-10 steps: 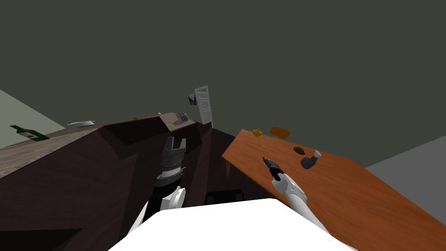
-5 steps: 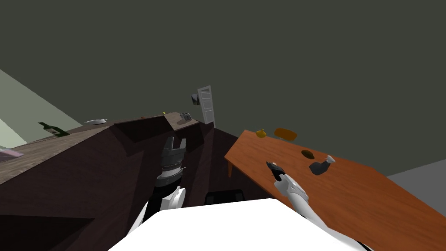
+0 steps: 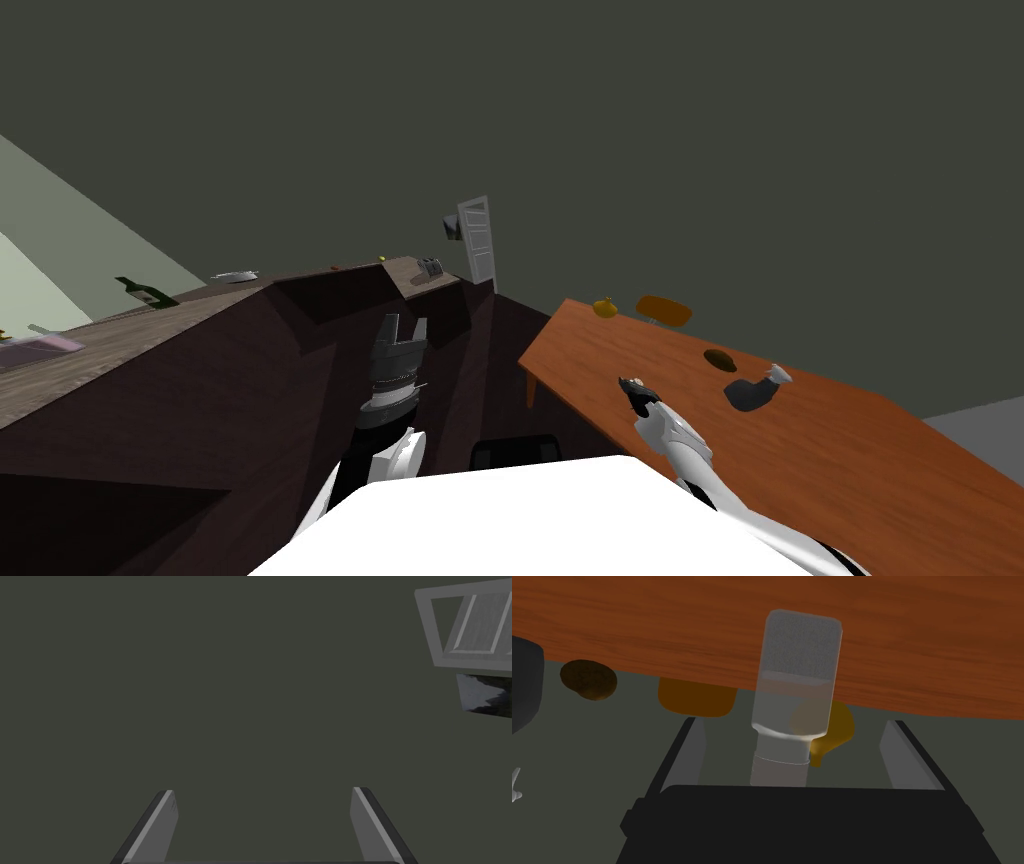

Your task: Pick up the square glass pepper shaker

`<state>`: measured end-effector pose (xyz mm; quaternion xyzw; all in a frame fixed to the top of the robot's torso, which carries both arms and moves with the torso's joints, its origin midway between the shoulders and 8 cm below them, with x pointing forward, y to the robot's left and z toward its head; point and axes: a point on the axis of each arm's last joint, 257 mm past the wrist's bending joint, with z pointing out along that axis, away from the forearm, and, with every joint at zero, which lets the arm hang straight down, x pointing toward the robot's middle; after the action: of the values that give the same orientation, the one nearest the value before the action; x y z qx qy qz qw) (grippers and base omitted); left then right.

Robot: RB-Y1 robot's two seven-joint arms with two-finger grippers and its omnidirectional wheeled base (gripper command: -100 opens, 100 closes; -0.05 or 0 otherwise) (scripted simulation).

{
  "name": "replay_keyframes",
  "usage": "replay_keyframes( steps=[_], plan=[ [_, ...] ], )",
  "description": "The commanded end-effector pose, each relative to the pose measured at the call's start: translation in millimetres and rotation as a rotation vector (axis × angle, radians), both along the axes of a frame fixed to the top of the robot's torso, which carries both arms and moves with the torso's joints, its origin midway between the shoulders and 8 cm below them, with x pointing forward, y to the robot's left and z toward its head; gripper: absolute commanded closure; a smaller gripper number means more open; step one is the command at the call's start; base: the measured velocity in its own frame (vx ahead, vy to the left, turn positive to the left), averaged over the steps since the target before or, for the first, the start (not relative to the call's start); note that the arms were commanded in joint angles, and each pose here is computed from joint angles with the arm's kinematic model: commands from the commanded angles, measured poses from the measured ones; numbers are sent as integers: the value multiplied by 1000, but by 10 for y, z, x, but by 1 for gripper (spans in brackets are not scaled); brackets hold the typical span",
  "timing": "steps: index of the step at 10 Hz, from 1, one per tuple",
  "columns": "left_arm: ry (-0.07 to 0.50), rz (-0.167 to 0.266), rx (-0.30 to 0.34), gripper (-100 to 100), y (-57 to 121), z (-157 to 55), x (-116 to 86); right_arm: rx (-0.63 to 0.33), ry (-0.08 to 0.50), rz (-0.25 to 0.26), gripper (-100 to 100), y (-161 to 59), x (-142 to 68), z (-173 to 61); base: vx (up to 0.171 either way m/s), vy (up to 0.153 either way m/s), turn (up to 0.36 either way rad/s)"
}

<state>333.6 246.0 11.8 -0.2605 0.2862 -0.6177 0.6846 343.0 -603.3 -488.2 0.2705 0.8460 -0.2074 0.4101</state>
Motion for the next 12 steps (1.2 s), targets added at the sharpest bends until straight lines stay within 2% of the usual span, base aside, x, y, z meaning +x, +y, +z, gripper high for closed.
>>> replay_keyframes(
  steps=[1,2,3,4,5,6,7,8,9,10,12],
  plan=[
    [0,0,0,0,0,0,0,0,0,0,-100,0,0,0,8,6,6],
    [0,0,0,0,0,0,0,-1,2,1,0,-2,-3,-5,0,0,0],
    [0,0,0,0,0,0,0,-10,21,-18,-100,-69,-174,-39,7,-9,177],
    [0,0,0,0,0,0,0,2,10,-29,-100,-69,-174,-39,7,-23,117],
    [0,0,0,0,0,0,0,-20,40,-35,-100,-131,-345,-68,7,-28,194],
    [0,0,0,0,0,0,0,14,11,-64,-100,-118,-342,-78,7,-27,80],
    [0,0,0,0,0,0,0,4,15,-59,-100,-131,-345,-68,3,-12,-14],
    [0,0,0,0,0,0,0,-12,38,-70,-100,-188,-514,-92,3,-15,208],
    [0,0,0,0,0,0,0,4,20,-88,-100,-188,-514,-92,5,-24,95],
    [0,0,0,0,0,0,0,-18,48,-92,-100,-239,-681,-111,7,-25,153],
    [0,0,0,0,0,0,0,6,22,-117,-100,-239,-681,-111,4,-17,48]
  ],
)
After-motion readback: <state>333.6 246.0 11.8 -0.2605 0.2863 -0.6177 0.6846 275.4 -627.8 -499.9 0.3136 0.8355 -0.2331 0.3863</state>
